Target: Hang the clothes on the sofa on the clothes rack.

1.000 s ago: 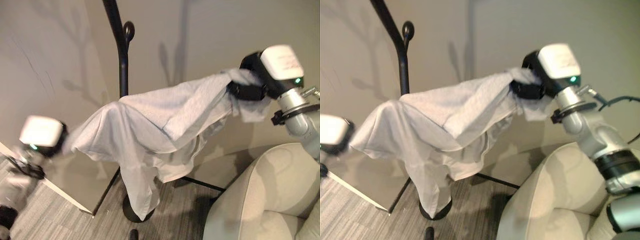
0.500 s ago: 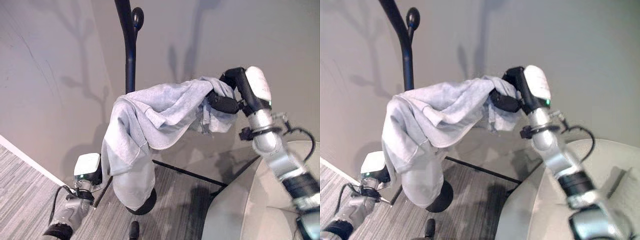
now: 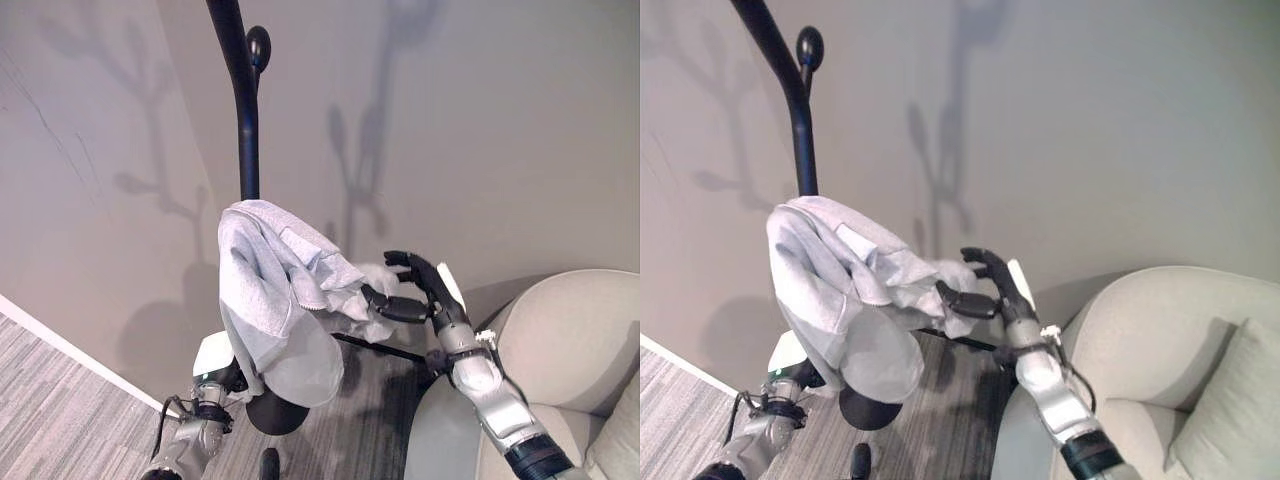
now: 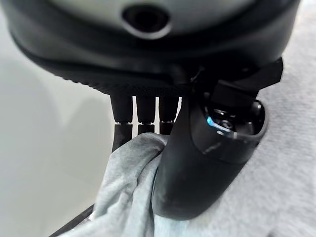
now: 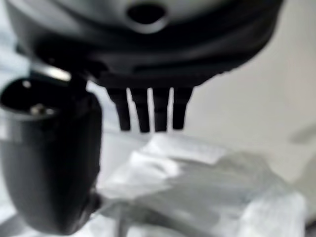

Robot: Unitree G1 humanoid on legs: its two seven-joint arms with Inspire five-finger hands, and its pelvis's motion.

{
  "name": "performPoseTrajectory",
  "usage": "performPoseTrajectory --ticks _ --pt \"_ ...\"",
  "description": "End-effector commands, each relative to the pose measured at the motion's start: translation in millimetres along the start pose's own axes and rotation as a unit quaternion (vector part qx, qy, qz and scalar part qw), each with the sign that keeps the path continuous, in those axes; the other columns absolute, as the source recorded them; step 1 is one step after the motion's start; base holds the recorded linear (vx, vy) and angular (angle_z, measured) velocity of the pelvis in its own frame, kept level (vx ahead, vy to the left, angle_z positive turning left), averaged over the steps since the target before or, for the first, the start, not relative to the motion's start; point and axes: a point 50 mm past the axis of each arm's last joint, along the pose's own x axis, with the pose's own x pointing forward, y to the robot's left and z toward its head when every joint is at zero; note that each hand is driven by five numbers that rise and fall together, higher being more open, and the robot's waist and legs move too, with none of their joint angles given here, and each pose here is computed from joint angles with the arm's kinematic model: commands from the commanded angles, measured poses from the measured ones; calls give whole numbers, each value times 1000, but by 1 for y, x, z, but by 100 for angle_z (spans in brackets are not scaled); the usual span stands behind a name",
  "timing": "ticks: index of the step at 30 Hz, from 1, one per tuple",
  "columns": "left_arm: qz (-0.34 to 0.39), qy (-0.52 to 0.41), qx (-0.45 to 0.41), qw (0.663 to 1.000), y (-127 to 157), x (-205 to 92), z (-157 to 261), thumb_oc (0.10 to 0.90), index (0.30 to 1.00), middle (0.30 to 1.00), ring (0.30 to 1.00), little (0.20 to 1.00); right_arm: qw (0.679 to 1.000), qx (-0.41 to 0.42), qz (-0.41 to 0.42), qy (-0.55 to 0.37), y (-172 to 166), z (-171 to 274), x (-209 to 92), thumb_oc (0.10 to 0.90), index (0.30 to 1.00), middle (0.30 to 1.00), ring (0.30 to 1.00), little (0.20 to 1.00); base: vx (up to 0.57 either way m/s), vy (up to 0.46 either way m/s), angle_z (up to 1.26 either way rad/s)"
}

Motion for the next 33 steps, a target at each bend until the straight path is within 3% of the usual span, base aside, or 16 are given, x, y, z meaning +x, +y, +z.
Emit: performPoseTrajectory --ticks 1,5,11,12,15,16,17,20,21,22,23,25,28,29,32,33 --pt "-85 58 32 994 -25 -26 -32 400 300 300 300 300 995 70 -60 -46 -25 16 11 800 900 900 900 900 0 0 0" --pt "-109 99 8 989 -40 -39 -38 400 300 300 300 300 976 183 -97 61 -15 -35 -7 800 900 900 900 900 6 -13 -5" --pt "-109 157 -79 978 -52 -44 -37 400 300 300 300 300 944 243 -131 178 7 -82 -32 800 900 900 900 900 9 -23 -7" --pt "-101 195 -162 962 -58 -44 -32 400 300 300 300 300 927 262 -142 226 19 -99 -42 800 900 900 900 900 13 -27 -6" --pt "-87 238 -273 928 -64 -41 -22 402 302 302 302 302 903 289 -152 280 35 -114 -53 800 900 900 900 900 13 -46 -2" --pt "-81 248 -307 915 -65 -40 -20 720 780 780 780 780 895 296 -155 295 39 -119 -56 800 900 900 900 900 14 -44 1" --pt "-75 262 -346 898 -67 -40 -17 800 900 900 900 900 888 303 -157 310 44 -123 -60 800 900 900 900 900 14 -30 6" --pt "-47 286 -425 858 -66 -37 -14 800 900 900 900 900 875 308 -156 339 51 -130 -68 800 900 900 900 900 13 -47 7" --pt "-16 304 -501 811 -64 -34 -14 800 900 900 900 900 863 311 -157 365 56 -138 -77 800 900 900 900 900 11 -40 6" --pt "-1 315 -526 790 -62 -34 -16 800 900 900 900 900 860 312 -157 373 57 -140 -79 800 900 900 900 900 11 -40 12" --pt "-1 315 -526 790 -62 -34 -16 800 900 900 900 900 860 312 -157 373 57 -140 -79 800 900 900 900 900 8 -39 16" --pt "21 345 -575 742 -65 -39 -22 800 900 900 900 900 847 308 -159 403 59 -148 -90 800 900 900 900 900 7 -36 20" --pt "29 366 -588 721 -68 -45 -29 800 900 900 900 900 838 307 -162 421 60 -154 -98 800 900 900 900 900 19 -27 12" --pt "42 402 -614 678 -76 -55 -36 800 900 900 900 900 829 304 -165 439 61 -159 -106 800 900 900 900 900 21 -18 8" --pt "69 440 -660 605 -83 -66 -44 800 900 900 900 900 815 310 -169 460 64 -164 -115 800 900 900 900 900 20 -12 10" --pt "69 440 -660 605 -83 -66 -44 800 900 900 900 900 815 310 -169 460 64 -164 -115 800 900 900 900 900 23 -8 7"
